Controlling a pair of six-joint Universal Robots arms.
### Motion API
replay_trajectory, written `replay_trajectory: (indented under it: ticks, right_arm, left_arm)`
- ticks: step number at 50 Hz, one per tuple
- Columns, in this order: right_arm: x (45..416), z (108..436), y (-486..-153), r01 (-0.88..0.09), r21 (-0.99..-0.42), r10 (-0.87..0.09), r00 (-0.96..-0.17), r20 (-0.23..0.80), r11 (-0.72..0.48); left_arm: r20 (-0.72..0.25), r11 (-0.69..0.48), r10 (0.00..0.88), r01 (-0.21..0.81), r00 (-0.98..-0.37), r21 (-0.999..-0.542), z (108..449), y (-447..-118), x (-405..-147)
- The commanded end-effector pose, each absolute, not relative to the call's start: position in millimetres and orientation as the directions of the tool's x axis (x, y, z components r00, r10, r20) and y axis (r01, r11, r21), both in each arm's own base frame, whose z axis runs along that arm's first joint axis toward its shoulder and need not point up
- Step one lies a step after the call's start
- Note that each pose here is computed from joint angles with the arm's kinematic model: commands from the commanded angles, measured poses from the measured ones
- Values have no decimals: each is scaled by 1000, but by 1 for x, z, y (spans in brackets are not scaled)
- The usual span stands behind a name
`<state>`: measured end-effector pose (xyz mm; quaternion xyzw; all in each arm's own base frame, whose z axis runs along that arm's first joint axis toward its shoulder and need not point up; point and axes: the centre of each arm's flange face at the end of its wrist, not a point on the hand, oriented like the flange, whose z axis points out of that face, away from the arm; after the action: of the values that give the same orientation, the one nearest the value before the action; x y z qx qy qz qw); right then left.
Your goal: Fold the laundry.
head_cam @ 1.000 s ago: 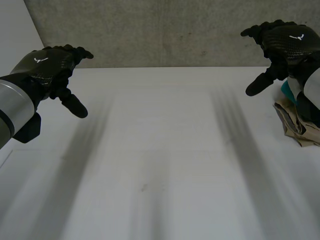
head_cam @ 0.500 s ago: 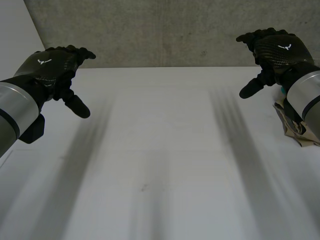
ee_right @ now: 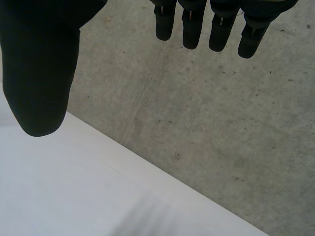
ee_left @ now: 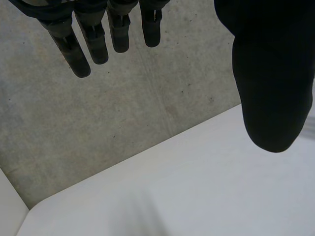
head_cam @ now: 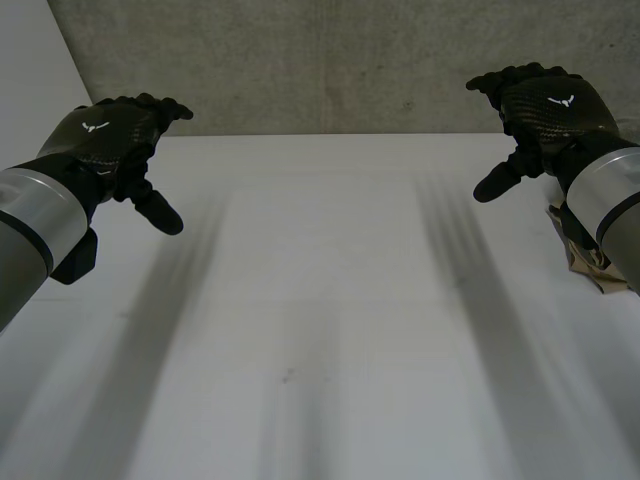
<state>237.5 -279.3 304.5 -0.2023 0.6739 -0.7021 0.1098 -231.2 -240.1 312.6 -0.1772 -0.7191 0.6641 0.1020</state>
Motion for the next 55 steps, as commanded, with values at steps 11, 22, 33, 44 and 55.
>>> replay_trajectory:
  ticks: [11,22,33,44,55]
  right_arm:
    - [238,303,-280,-117,-991,-427,-894,134,-66]
    - [238,304,-280,-117,-991,-426,-894,135,-68]
    - [238,303,-280,-119,-991,-428,-894,136,-67]
    - [238,304,-279,-118,-991,-428,-894,136,-70]
    - [238,305,-279,-118,-991,-429,-893,136,-70]
  left_arm:
    - [-90,55,391,121,-916,-991,312,-240,-231]
    - [-90,59,393,123,-915,-991,311,-240,-232]
    - [-90,58,391,122,-916,-991,312,-241,-231]
    - [-90,60,390,122,-916,-991,312,-241,-231]
    - [-90,58,390,122,-917,-991,312,-241,-231]
